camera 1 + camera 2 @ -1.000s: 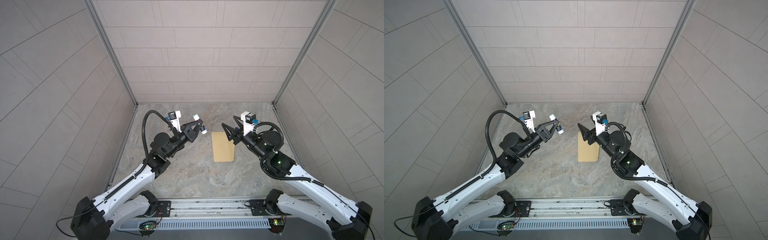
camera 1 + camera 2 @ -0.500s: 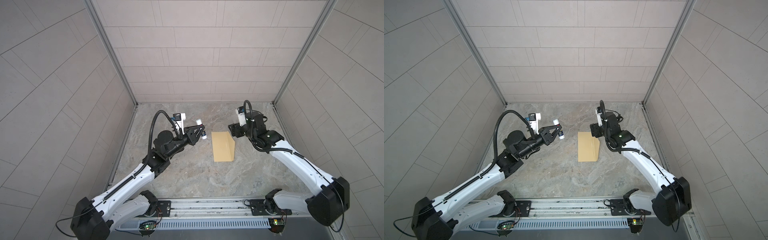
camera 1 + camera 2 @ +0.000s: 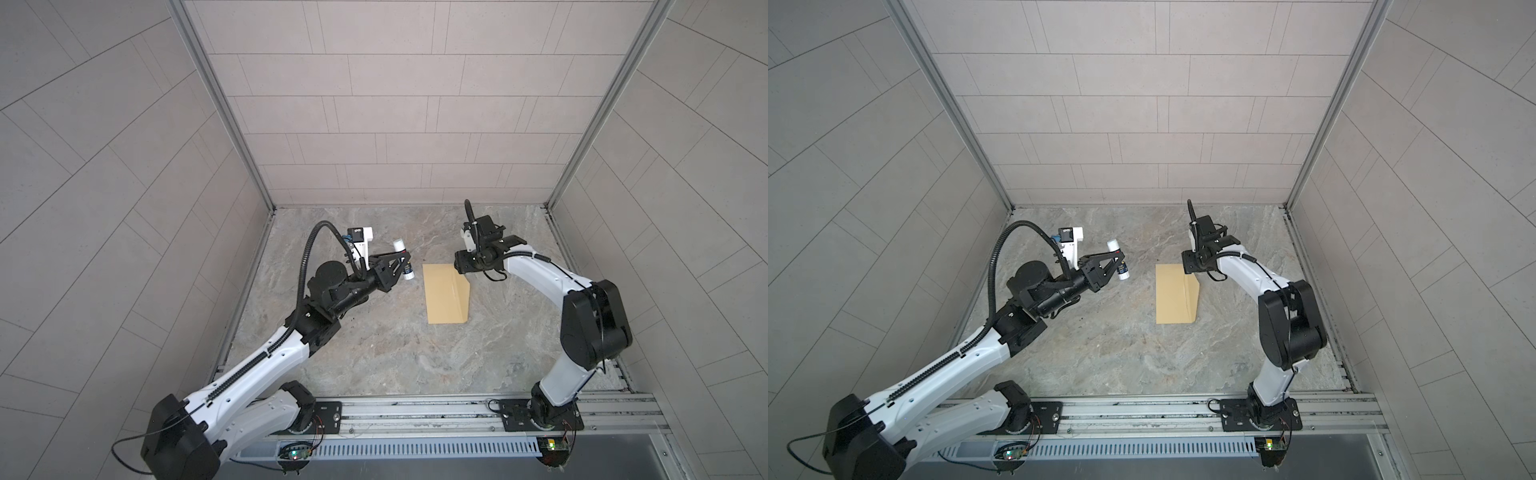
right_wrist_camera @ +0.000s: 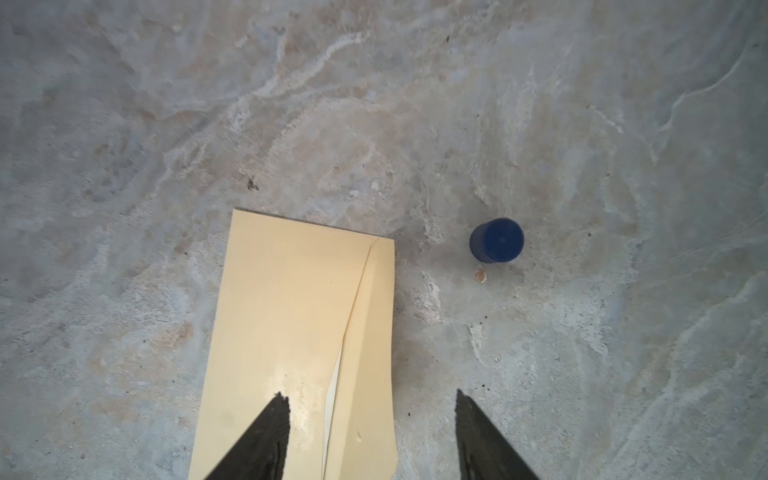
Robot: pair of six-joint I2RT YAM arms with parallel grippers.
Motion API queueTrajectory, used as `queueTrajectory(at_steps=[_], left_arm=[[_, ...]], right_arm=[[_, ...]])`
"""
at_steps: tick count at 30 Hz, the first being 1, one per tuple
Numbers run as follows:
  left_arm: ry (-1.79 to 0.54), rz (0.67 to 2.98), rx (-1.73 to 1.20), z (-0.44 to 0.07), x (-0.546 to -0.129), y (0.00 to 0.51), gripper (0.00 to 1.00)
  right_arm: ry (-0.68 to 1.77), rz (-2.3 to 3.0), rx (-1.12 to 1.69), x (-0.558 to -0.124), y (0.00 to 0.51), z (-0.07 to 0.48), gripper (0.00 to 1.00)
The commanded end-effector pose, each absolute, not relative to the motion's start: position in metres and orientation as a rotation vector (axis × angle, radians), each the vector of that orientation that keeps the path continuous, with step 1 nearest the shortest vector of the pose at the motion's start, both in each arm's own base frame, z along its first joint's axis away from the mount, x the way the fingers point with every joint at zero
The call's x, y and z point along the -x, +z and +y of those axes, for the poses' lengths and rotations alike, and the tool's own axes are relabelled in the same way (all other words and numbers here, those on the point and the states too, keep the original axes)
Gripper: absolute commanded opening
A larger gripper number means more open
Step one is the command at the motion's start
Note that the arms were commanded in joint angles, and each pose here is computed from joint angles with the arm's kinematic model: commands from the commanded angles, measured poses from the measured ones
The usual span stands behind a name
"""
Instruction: Place the letter into the envelope and seal it
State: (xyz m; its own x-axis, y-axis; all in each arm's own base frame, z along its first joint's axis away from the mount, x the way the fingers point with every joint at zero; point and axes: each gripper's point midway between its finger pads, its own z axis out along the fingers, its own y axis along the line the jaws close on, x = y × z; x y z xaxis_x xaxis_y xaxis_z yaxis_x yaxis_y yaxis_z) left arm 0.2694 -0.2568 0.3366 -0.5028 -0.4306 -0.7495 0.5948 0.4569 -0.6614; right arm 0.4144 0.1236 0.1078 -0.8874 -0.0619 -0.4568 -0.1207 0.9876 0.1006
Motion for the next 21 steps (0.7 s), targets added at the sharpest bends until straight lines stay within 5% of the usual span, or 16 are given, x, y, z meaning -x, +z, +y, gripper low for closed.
queueTrajectory(at_steps=[1,8,21], left_arm=[[-1.257,1.626,-0.187,-0.258,-0.266,0.358,0.0],[-1.244,1.632,-0.195,-0.258,-0.267,0.356,0.0],[-1.236,1.637,-0.198,-0.258,-0.266,0.353,0.0]], right_arm=[[0.185,2.778,0.078,-0.407,0.092,0.121,0.59],[0.174,2.841,0.022,-0.414,0.061,0.117,0.53],[0.273,2.899,-0.067,-0.412,0.034,0.127,0.13]])
